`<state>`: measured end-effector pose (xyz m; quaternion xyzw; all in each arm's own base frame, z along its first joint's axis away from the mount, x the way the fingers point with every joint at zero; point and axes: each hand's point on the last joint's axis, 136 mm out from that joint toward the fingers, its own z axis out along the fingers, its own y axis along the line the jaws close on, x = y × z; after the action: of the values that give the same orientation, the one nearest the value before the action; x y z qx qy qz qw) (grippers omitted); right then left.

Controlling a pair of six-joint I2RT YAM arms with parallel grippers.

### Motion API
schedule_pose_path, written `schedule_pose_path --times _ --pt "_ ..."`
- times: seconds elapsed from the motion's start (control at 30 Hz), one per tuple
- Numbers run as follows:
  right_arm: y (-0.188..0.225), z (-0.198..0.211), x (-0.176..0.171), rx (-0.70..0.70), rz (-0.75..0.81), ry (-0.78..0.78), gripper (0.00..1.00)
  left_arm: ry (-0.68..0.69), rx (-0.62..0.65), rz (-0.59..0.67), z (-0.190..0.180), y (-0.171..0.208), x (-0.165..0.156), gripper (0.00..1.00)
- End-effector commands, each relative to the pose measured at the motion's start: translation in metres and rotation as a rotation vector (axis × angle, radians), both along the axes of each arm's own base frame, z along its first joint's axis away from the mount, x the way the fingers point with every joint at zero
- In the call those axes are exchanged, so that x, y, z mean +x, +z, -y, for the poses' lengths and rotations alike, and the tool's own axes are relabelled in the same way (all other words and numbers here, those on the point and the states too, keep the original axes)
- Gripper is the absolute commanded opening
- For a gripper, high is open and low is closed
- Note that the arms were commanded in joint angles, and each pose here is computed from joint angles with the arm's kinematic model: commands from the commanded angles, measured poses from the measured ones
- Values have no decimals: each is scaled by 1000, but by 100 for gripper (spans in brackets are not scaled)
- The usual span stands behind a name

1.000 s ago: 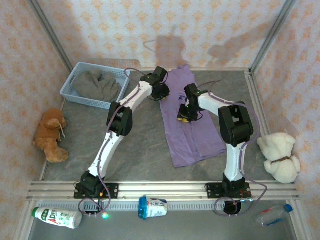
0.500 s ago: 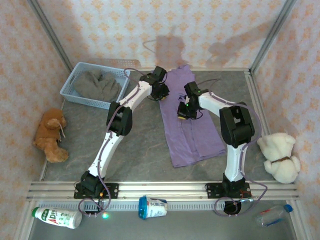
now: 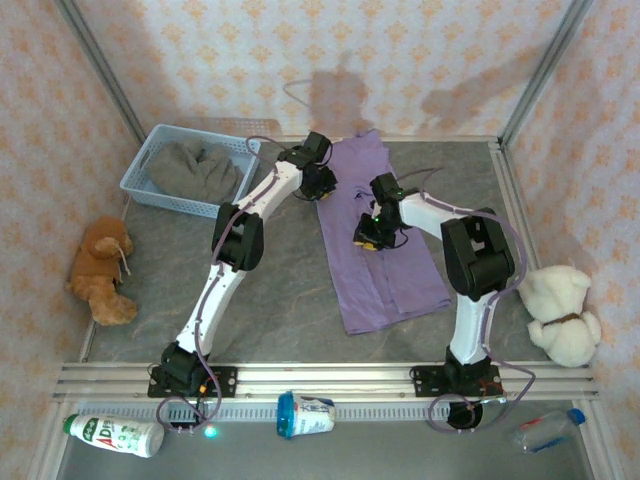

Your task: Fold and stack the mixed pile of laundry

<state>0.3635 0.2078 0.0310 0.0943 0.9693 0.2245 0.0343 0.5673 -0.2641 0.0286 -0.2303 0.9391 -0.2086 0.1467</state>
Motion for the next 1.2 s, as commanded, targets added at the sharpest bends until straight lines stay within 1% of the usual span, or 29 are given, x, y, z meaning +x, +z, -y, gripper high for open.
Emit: schedule_pose_path --times 0.0,0.13,0.27,0.43,0.53,0.6,0.73,0.77,0.83,0.9,0.97,1.03,1.17 --pt "6 -8 6 31 25 -11 23 20 91 -95 -26 -29 -17 17" --pt "9 -9 8 40 30 -14 15 18 100 -104 -28 -31 -19 16" --pt "18 -1 8 -8 56 -6 0 14 107 -113 -29 -34 -22 16" --pt "37 26 6 -102 95 -25 0 17 113 -123 -33 -38 -23 16" --pt "41 44 5 -128 103 -60 0 16 117 -129 -34 -39 -25 16" --pt "34 51 6 -138 91 -85 0 17 114 -131 -34 -40 -25 16" --pt "12 38 10 -90 37 -93 0 21 110 -123 -34 -39 -23 16" --pt "8 35 12 -88 29 -92 2 24 109 -123 -34 -39 -22 16" --pt "8 32 15 -92 28 -86 11 24 112 -123 -34 -40 -22 17" --pt "18 33 14 -94 45 -74 23 30 113 -124 -37 -40 -21 18" --pt "31 39 3 -112 58 -52 29 33 113 -126 -39 -41 -21 19" --pt "42 48 -18 -132 56 -23 32 37 110 -127 -40 -40 -20 20" --pt "50 63 -84 -154 -2 34 35 34 100 -115 -38 -34 -18 20"
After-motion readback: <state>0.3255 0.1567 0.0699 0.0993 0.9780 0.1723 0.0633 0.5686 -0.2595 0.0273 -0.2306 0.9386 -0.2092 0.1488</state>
